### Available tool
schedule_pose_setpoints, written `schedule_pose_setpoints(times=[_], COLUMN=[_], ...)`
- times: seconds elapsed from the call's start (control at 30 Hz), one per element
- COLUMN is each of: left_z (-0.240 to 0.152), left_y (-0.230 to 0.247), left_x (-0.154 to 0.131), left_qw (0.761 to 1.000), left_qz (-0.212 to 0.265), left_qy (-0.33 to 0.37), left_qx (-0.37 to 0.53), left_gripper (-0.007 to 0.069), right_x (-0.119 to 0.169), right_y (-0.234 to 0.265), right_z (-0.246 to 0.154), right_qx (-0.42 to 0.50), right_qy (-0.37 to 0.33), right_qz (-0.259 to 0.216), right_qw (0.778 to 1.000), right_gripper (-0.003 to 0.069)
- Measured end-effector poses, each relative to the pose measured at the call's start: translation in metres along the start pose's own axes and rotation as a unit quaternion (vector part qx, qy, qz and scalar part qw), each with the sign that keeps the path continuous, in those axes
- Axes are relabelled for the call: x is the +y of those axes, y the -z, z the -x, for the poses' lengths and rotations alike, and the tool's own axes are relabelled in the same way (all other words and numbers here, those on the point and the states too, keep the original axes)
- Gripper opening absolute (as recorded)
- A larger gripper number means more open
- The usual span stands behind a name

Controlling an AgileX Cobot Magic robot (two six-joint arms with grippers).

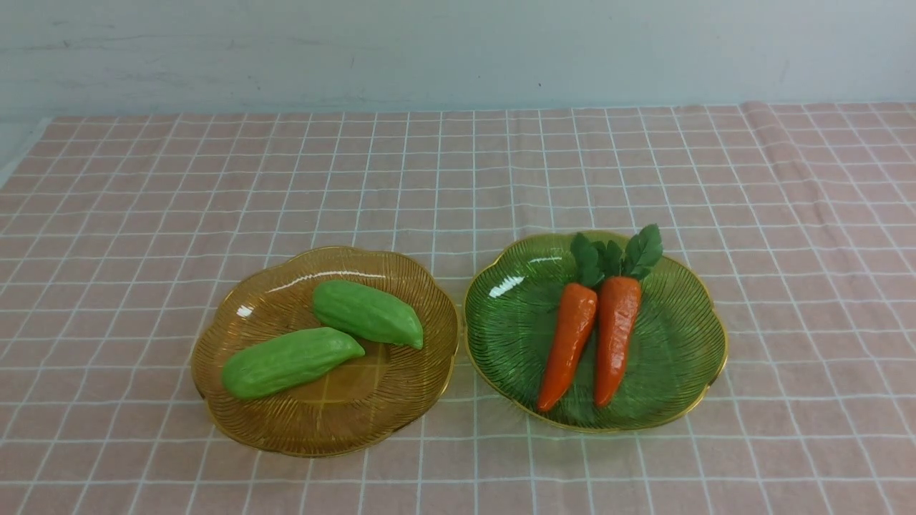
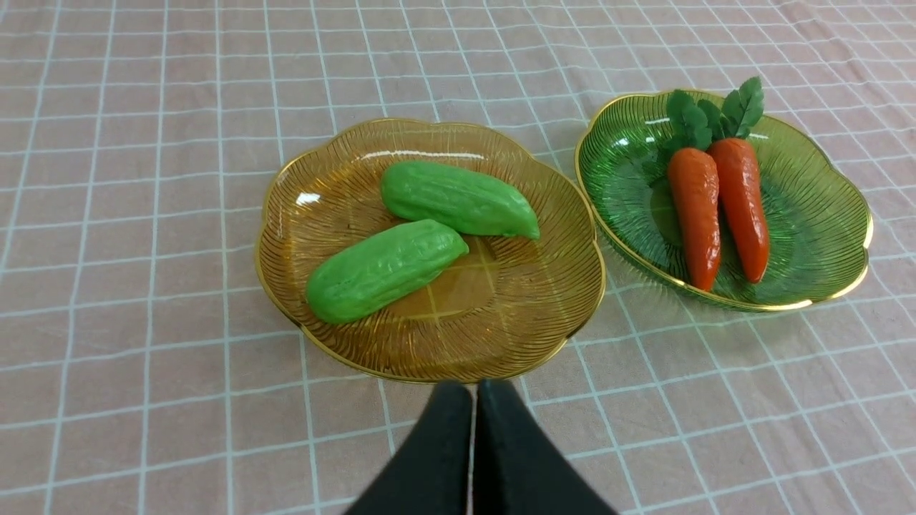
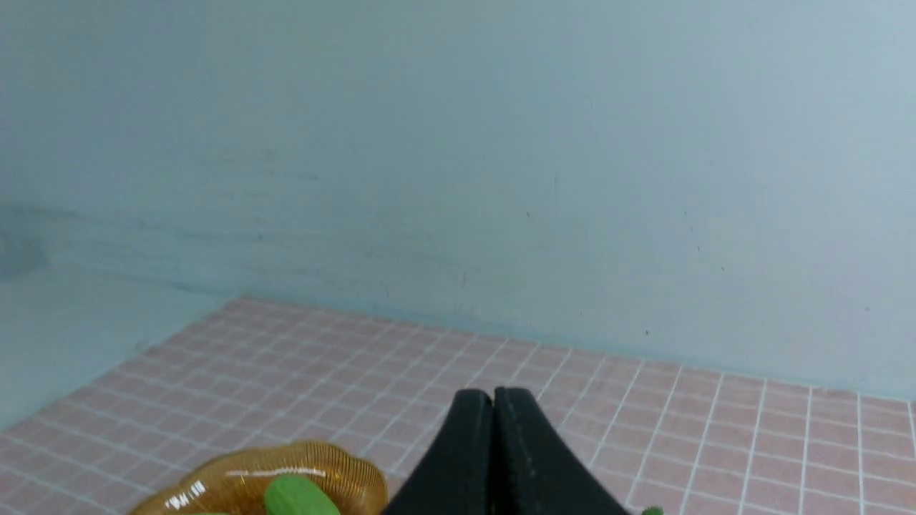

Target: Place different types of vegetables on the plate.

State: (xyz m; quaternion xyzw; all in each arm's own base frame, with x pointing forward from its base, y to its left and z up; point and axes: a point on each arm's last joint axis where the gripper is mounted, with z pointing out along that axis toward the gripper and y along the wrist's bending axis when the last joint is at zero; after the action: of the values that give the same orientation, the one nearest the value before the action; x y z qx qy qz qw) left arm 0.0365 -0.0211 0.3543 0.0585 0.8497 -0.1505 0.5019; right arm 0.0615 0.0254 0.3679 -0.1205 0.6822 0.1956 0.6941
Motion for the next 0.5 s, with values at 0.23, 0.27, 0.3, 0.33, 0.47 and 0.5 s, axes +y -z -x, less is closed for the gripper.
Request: schedule_pose_setpoints(times=[0.23, 0.27, 0.3, 0.33, 0.47, 0.5], left_z=[-0.001, -0.001, -0.001, -0.002, -0.006, -0.009], left_y=[0.000, 0.001, 0.001, 0.003, 0.007, 0.006], left_x=[0.000, 0.000, 0.000, 0.000, 0.000, 0.000], left_qw=[1.000, 1.000, 1.000, 1.000, 0.999, 0.999], left_qz=[0.000, 0.000, 0.000, -0.001, -0.002, -0.002], left_qy=[-0.004, -0.007, -0.009, -0.016, -0.030, -0.032], left_qx=[0.002, 0.002, 0.001, -0.003, -0.014, -0.021], left_gripper=[-0.0003, -0.0003, -0.0003, -0.0003, -0.0003, -0.0003], right_x=[-0.010, -0.011, -0.011, -0.013, -0.014, -0.014], right_y=[0.034, 0.038, 0.042, 0.050, 0.059, 0.060], right_z=[-0.013, -0.012, -0.012, -0.010, -0.009, -0.009], right_qx=[-0.080, -0.090, -0.101, -0.120, -0.141, -0.142], right_qy=[-0.001, 0.003, 0.004, 0.007, 0.007, 0.007], right_qz=[-0.011, -0.013, -0.013, -0.014, -0.014, -0.014], right_qw=[0.997, 0.996, 0.995, 0.993, 0.990, 0.990], right_gripper=[-0.0015, -0.0015, -0.0015, -0.0015, -0.0015, -0.0015])
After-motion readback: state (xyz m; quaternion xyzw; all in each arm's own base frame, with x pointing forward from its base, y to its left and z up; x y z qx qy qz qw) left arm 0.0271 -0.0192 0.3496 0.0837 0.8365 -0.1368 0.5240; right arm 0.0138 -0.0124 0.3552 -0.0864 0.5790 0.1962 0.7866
